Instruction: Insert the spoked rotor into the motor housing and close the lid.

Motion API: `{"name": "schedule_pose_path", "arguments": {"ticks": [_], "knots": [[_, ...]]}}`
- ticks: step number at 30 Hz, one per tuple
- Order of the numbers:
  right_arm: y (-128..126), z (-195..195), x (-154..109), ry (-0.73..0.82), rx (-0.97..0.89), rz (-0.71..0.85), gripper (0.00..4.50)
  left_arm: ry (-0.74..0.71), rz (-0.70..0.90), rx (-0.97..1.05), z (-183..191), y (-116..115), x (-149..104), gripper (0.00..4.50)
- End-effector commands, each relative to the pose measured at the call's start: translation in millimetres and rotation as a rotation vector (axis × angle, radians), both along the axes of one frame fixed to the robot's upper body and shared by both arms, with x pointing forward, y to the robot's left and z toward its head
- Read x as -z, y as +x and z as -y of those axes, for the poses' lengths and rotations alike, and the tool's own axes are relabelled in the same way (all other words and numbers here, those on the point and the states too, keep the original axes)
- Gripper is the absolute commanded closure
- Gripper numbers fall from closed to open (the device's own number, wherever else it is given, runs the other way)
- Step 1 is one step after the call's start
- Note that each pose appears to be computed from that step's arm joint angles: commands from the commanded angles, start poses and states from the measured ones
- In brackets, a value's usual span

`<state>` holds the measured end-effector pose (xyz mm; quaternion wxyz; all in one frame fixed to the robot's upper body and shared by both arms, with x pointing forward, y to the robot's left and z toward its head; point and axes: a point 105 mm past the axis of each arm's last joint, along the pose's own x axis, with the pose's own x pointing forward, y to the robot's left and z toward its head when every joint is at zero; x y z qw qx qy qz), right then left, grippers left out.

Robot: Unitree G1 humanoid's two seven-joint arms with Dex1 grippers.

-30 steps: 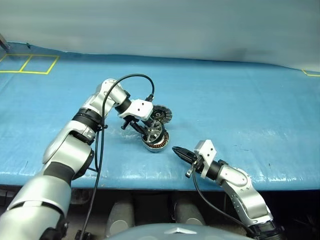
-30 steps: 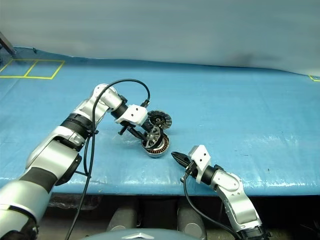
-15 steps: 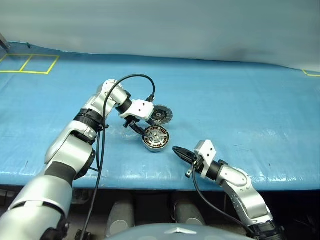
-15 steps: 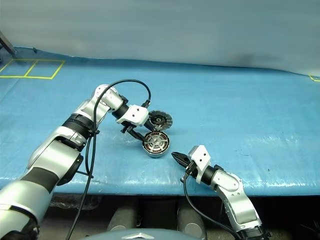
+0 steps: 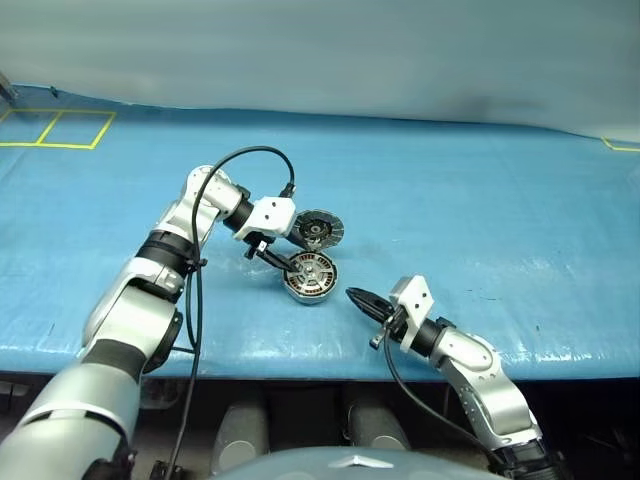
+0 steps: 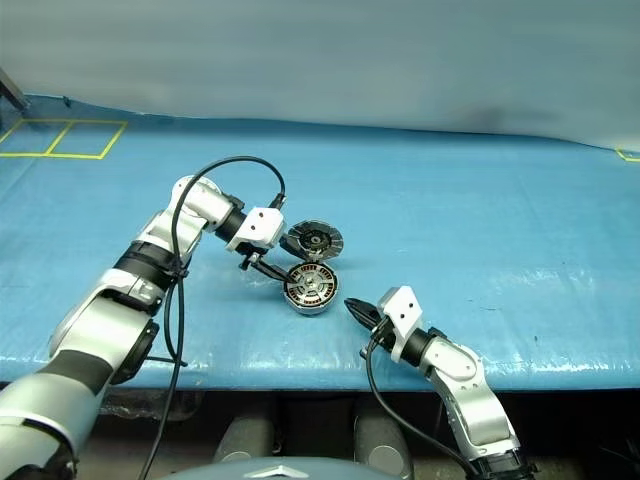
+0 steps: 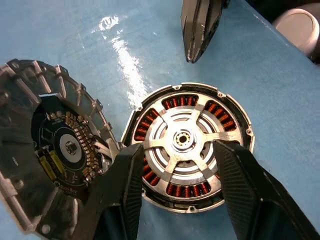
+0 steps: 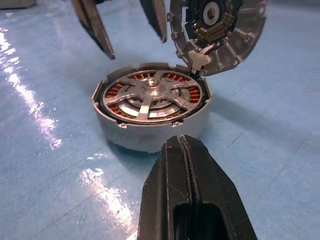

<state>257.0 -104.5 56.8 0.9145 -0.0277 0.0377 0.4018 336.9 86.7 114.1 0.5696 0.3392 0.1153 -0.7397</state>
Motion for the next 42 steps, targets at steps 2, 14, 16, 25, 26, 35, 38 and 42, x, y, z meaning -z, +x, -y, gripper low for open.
{"name": "schedule_pose_path", "arguments": {"ticks": [2,14,16,25,26,35,38,42], "knots": [[10.2,4.2,-15.0,0.019,0.031,0.051,4.50,-0.109,0.017,-0.051,-2.8,-4.8,-14.0,2.12],[49.5,21.0,-12.6,-0.126,0.159,0.014,4.50,-0.356,-0.055,-0.336,-15.2,-14.0,2.6,2.12],[59.8,25.6,-12.7,-0.162,0.198,0.011,4.50,-0.395,-0.061,-0.385,-16.4,-14.8,6.0,2.12],[98.6,19.4,-33.2,-0.165,0.194,0.032,4.50,-0.487,-0.110,-0.501,-18.7,-22.5,16.1,2.12],[103.3,15.3,-39.1,-0.147,0.177,0.040,4.50,-0.489,-0.111,-0.515,-21.3,-22.8,16.5,2.12],[123.2,-37.1,-82.5,-0.006,-0.087,0.059,4.50,-0.483,-0.093,-0.624,-46.7,-24.2,18.2,2.12],[122.2,-55.1,-88.6,0.020,-0.175,0.042,4.50,-0.490,-0.084,-0.656,-53.3,-25.0,16.8,2.12],[118.8,-68.9,-81.6,-0.017,-0.258,0.008,4.50,-0.496,-0.075,-0.685,-60.1,-26.6,14.7,2.12]]}}
